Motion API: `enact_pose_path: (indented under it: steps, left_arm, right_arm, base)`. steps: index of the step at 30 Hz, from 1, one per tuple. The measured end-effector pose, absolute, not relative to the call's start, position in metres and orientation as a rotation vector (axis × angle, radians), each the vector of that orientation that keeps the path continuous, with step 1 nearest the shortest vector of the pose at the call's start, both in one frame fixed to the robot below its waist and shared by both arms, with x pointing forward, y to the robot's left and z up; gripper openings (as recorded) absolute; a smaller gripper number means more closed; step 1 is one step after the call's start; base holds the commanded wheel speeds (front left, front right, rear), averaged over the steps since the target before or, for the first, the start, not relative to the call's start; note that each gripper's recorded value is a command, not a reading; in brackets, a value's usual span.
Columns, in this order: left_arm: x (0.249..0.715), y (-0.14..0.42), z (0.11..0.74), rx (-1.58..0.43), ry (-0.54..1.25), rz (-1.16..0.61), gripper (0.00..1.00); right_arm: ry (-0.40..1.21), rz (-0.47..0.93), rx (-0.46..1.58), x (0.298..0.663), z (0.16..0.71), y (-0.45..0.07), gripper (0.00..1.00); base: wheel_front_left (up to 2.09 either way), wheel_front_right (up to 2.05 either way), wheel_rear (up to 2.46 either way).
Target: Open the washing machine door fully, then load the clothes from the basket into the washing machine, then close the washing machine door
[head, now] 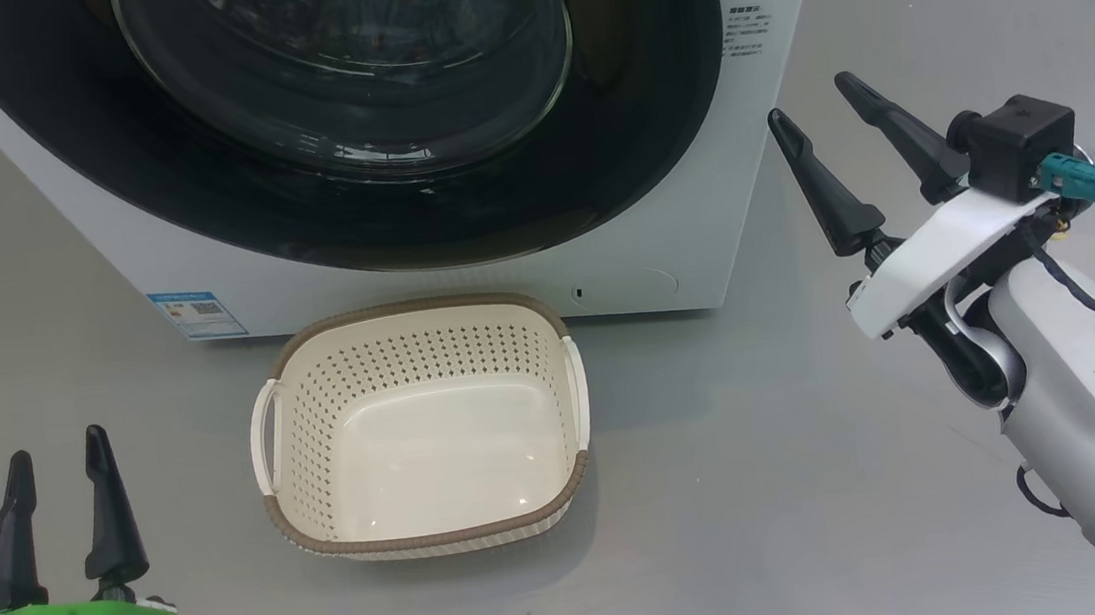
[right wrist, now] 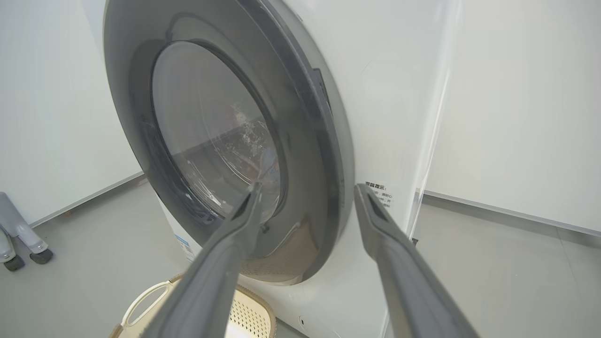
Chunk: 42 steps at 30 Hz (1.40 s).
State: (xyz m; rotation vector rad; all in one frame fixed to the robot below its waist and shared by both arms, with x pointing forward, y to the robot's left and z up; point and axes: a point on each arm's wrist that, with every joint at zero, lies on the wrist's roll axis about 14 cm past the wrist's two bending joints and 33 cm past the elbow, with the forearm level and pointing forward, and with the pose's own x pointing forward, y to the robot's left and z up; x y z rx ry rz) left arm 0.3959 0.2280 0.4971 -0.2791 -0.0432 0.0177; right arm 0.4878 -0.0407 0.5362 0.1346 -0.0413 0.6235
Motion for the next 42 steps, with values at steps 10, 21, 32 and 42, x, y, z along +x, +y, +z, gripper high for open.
enact_pose_path:
  steps: [10, 21, 32, 42]
  left_arm:
    - [0.398, 0.209, 0.513, -0.266, -0.083, -0.051, 1.0]
    - [0.402, 0.192, 0.522, -0.261, -0.108, -0.106, 1.0]
    - [0.402, 0.179, 0.526, -0.266, -0.115, -0.142, 1.0]
    - [0.394, 0.157, 0.521, -0.331, -0.088, -0.192, 1.0]
  right_arm:
    - [-0.052, 0.54, 0.162, 0.461, 0.54, -0.07, 1.0]
    - [-0.048, 0.432, 0.187, 0.441, 0.535, -0.106, 1.0]
    - [-0.041, 0.337, 0.23, 0.422, 0.527, -0.132, 1.0]
    - [-0.039, 0.298, 0.221, 0.412, 0.523, -0.145, 1.0]
  base:
    - [0.0, 0.0, 0.0]
    - [0.0, 0.0, 0.0]
    - [0.0, 0.0, 0.0]
    - [0.0, 0.0, 0.0]
